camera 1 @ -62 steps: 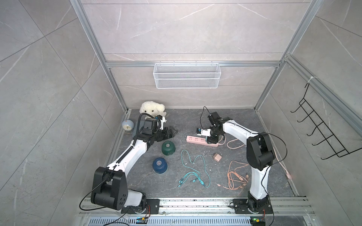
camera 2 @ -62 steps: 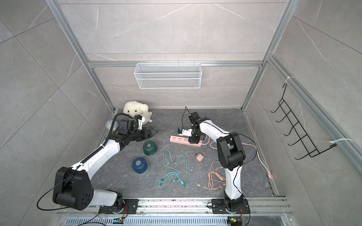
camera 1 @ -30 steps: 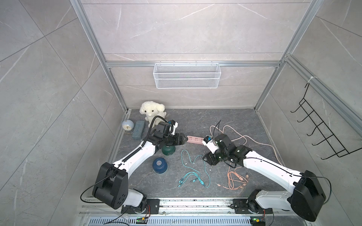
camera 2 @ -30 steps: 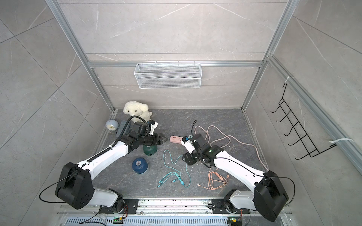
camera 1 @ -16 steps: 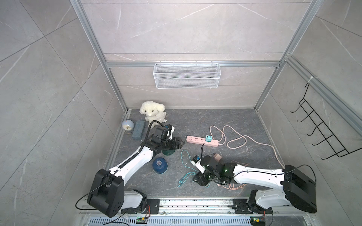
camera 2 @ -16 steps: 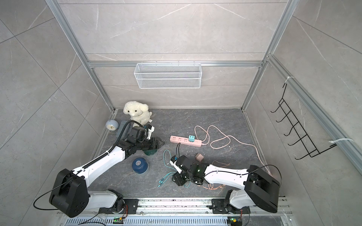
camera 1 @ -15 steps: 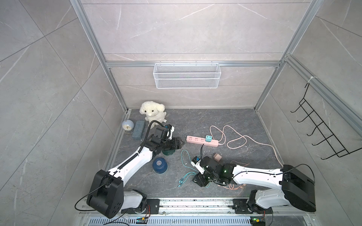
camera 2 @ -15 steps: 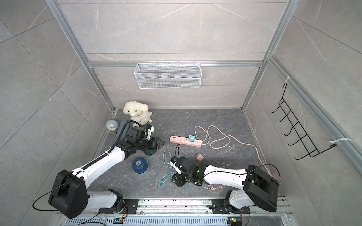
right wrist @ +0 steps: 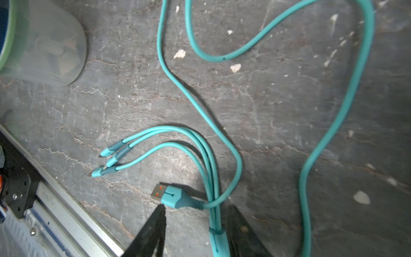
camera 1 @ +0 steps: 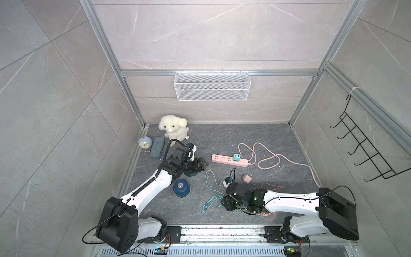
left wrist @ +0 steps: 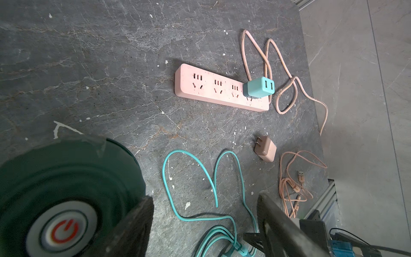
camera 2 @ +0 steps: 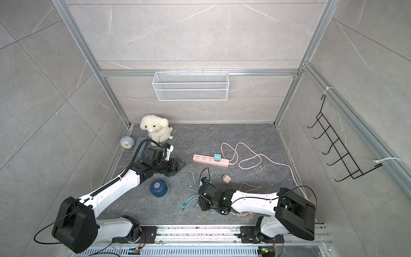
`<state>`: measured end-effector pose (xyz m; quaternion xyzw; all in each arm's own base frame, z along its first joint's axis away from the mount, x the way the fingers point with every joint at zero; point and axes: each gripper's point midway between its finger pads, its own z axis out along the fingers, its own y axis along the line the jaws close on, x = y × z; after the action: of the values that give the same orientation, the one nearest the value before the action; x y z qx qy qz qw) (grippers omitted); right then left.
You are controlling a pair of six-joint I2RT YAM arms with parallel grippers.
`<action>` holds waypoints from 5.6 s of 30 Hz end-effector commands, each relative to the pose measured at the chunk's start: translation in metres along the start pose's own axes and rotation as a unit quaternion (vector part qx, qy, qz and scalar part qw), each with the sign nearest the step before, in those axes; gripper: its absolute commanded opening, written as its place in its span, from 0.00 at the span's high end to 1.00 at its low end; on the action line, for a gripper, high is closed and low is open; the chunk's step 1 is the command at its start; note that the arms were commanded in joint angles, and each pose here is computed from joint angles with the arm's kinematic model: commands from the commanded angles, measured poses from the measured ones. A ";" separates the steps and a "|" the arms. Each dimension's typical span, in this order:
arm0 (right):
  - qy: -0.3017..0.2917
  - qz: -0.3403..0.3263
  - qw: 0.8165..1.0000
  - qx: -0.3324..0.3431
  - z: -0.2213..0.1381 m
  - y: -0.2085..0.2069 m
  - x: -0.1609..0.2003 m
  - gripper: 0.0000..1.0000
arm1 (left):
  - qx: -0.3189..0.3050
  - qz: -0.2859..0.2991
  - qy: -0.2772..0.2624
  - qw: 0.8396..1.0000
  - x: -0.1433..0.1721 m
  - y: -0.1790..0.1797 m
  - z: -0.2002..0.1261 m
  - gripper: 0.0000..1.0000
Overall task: Charge the cordless meat grinders
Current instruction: Pick up the charging cable from the center of the board.
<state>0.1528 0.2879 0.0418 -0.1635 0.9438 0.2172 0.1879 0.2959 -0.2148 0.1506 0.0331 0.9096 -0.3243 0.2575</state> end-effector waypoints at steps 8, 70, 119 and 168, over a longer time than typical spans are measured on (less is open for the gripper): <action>0.008 0.088 0.995 0.041 0.014 -0.027 0.003 0.66 | 0.016 0.015 -0.020 1.000 -0.008 -0.011 -0.008 0.25; -0.109 -0.201 0.952 -0.204 -0.130 0.010 -0.140 1.00 | 0.288 0.199 0.182 0.919 0.048 -0.131 0.010 0.56; -0.044 -0.177 0.971 -0.156 -0.117 -0.024 -0.123 0.69 | 0.254 0.214 0.160 0.930 0.029 -0.133 0.010 1.00; 0.046 -0.116 0.972 -0.197 -0.097 -0.018 -0.117 0.71 | 0.245 0.252 0.174 0.920 0.038 -0.130 0.006 1.00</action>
<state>0.2353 0.2547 0.1626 -0.3163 0.8628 0.3679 0.1423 0.2371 -0.3220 0.1848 0.3614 0.8079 -0.4461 0.1330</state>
